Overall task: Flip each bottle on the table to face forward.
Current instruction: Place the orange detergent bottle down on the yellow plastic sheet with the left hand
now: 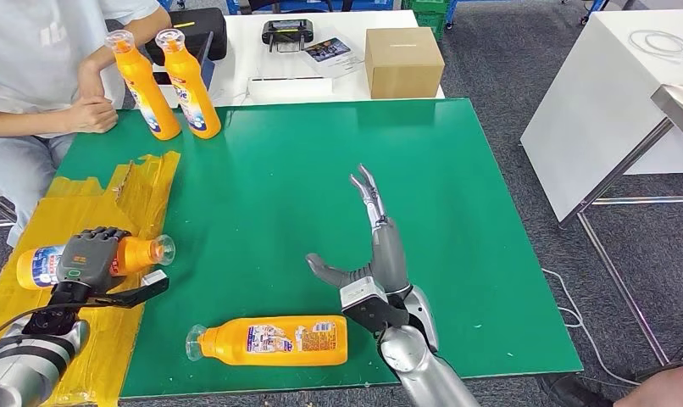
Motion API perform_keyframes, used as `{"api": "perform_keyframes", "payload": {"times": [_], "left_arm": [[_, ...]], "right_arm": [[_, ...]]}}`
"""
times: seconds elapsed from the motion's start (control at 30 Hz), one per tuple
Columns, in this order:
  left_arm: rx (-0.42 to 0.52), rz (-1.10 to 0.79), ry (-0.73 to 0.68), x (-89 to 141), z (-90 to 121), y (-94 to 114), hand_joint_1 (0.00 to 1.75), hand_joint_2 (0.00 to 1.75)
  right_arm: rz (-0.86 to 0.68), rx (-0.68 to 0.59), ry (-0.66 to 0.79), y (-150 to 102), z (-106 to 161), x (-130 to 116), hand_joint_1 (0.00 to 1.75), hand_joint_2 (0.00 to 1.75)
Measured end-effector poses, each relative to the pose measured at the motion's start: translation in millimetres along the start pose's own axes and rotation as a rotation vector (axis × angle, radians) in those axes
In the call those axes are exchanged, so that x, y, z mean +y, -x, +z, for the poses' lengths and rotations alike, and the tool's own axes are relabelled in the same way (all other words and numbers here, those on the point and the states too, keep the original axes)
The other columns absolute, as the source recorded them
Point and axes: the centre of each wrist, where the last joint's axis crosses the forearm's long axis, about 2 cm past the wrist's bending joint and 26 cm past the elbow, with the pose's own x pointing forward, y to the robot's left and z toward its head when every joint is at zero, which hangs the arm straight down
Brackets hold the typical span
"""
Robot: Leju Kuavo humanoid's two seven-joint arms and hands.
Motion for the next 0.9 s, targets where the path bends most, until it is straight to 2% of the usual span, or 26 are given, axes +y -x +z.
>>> {"api": "perform_keyframes", "payload": {"times": [0.1, 0.57, 0.7, 0.9], "left_arm": [[-0.006, 0.013, 0.016, -0.2, -0.8, 0.0, 0.03, 1.75], [0.009, 0.049, 0.126, 0.5, -7.0, -0.4, 0.0, 1.75], [-0.01, 0.097, 0.193, 3.1, -12.6, 3.2, 0.0, 1.75], [-0.031, 0.213, 0.182, 2.7, -11.9, 7.5, 0.0, 1.75]], "right_arm": [[0.02, 0.004, -0.014, 1.5, -0.5, -0.6, 0.0, 1.75], [0.076, 0.019, -0.07, 9.4, 0.8, -1.6, 0.0, 1.75], [0.094, 0.028, -0.09, 12.0, 2.2, -3.7, 0.0, 1.75], [0.101, 0.036, -0.107, 14.9, 4.6, -4.7, 0.0, 1.75]]}}
